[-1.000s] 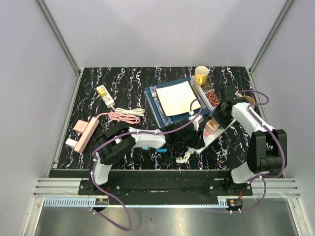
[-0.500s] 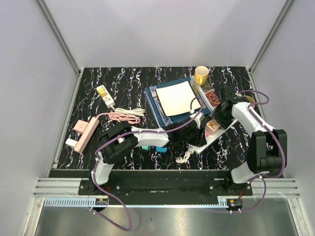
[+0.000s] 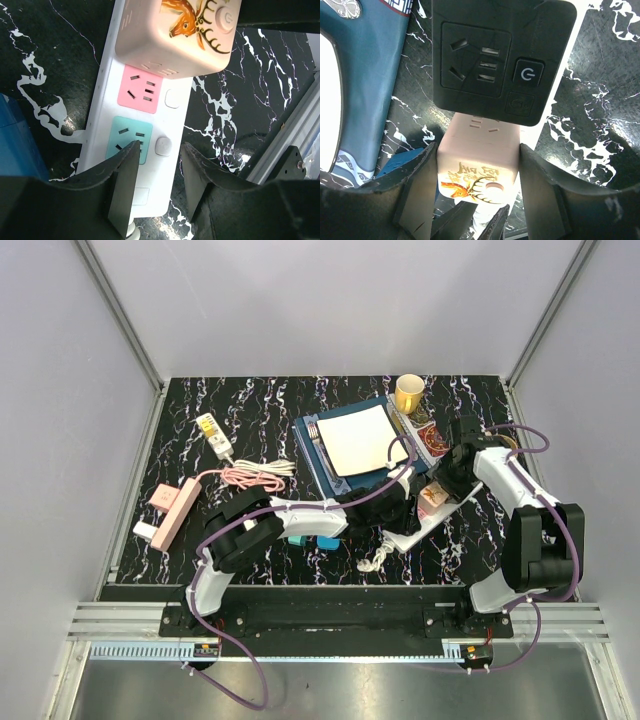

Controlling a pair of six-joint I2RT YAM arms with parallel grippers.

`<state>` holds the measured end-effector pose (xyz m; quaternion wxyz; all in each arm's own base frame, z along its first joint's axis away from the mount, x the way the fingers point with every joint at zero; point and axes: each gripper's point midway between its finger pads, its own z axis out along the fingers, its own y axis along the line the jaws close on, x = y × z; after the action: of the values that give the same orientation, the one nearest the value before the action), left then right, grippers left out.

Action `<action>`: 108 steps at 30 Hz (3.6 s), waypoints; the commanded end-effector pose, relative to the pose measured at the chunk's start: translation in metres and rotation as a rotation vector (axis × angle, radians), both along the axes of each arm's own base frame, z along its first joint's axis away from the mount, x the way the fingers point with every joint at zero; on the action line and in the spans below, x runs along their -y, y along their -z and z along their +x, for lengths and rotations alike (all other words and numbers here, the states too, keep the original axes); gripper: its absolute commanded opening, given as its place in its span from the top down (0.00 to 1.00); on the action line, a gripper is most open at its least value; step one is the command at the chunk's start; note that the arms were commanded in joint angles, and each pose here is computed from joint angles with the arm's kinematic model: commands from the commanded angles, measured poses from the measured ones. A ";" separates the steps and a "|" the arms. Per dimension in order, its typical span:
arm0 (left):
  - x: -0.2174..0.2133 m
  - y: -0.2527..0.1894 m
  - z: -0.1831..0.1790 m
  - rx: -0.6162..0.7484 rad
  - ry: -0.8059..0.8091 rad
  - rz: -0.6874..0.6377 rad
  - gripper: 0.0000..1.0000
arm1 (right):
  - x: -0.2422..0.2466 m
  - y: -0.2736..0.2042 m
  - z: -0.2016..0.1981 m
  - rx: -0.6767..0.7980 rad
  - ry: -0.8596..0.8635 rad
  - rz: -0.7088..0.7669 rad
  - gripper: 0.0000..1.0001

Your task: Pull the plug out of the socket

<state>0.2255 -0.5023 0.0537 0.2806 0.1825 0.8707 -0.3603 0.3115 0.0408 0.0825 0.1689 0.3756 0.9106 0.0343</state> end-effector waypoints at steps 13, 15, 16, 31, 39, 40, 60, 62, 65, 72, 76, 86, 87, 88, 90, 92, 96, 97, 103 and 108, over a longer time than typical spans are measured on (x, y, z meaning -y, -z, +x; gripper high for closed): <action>-0.086 0.120 -0.028 -0.158 -0.053 0.430 0.54 | -0.013 -0.050 0.019 0.139 -0.010 0.180 0.76; -0.086 0.120 -0.028 -0.158 -0.053 0.430 0.55 | -0.012 -0.054 0.019 0.150 -0.010 0.177 0.76; -0.086 0.120 -0.028 -0.159 -0.052 0.429 0.55 | -0.012 -0.055 0.018 0.150 -0.008 0.173 0.76; -0.086 0.120 -0.027 -0.155 -0.056 0.428 0.55 | 0.005 -0.081 0.022 0.202 0.019 0.158 0.77; -0.086 0.120 -0.030 -0.165 -0.051 0.419 0.55 | 0.049 -0.110 0.008 0.240 0.113 0.074 0.78; -0.086 0.121 -0.031 -0.165 -0.048 0.419 0.55 | 0.053 -0.118 0.008 0.257 0.123 0.063 0.78; -0.077 0.107 -0.033 -0.157 -0.009 0.377 0.53 | 0.192 -0.056 -0.061 -0.006 0.646 -0.195 0.71; -0.077 0.106 -0.033 -0.158 -0.007 0.375 0.53 | 0.200 -0.046 -0.062 -0.046 0.682 -0.214 0.72; -0.077 0.104 -0.034 -0.158 -0.006 0.371 0.52 | 0.212 -0.039 -0.060 -0.070 0.719 -0.263 0.71; -0.078 0.103 -0.033 -0.152 -0.017 0.371 0.52 | 0.223 -0.014 -0.056 -0.096 0.763 -0.303 0.67; -0.075 0.102 -0.032 -0.152 -0.015 0.364 0.52 | 0.226 -0.001 -0.053 -0.127 0.759 -0.305 0.66; -0.076 0.098 -0.029 -0.133 -0.015 0.373 0.51 | 0.229 0.015 -0.045 -0.145 0.741 -0.297 0.39; -0.076 0.097 -0.029 -0.132 -0.015 0.371 0.50 | 0.228 0.013 -0.044 -0.142 0.728 -0.295 0.34; -0.076 0.097 -0.029 -0.132 -0.018 0.374 0.50 | 0.228 0.012 -0.042 -0.137 0.722 -0.291 0.31; -0.078 0.098 -0.029 -0.133 -0.020 0.374 0.50 | 0.226 0.007 -0.039 -0.118 0.701 -0.277 0.25; -0.076 0.098 -0.029 -0.133 -0.017 0.372 0.50 | 0.225 0.003 -0.036 -0.099 0.685 -0.269 0.21; -0.077 0.097 -0.029 -0.133 -0.017 0.372 0.50 | 0.228 -0.005 -0.032 -0.081 0.660 -0.278 0.13; -0.077 0.096 -0.029 -0.130 -0.017 0.372 0.50 | 0.228 -0.008 -0.031 -0.073 0.657 -0.279 0.11; -0.078 0.096 -0.029 -0.127 -0.018 0.377 0.50 | 0.226 -0.040 -0.028 0.011 0.625 -0.283 0.03; -0.080 0.096 -0.029 -0.126 -0.022 0.376 0.50 | 0.218 -0.072 -0.020 0.107 0.570 -0.258 0.02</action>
<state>0.2245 -0.5036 0.0553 0.2803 0.1768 0.8704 -0.3641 0.2775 -0.1788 0.1058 0.1993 0.6073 0.7557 -0.1429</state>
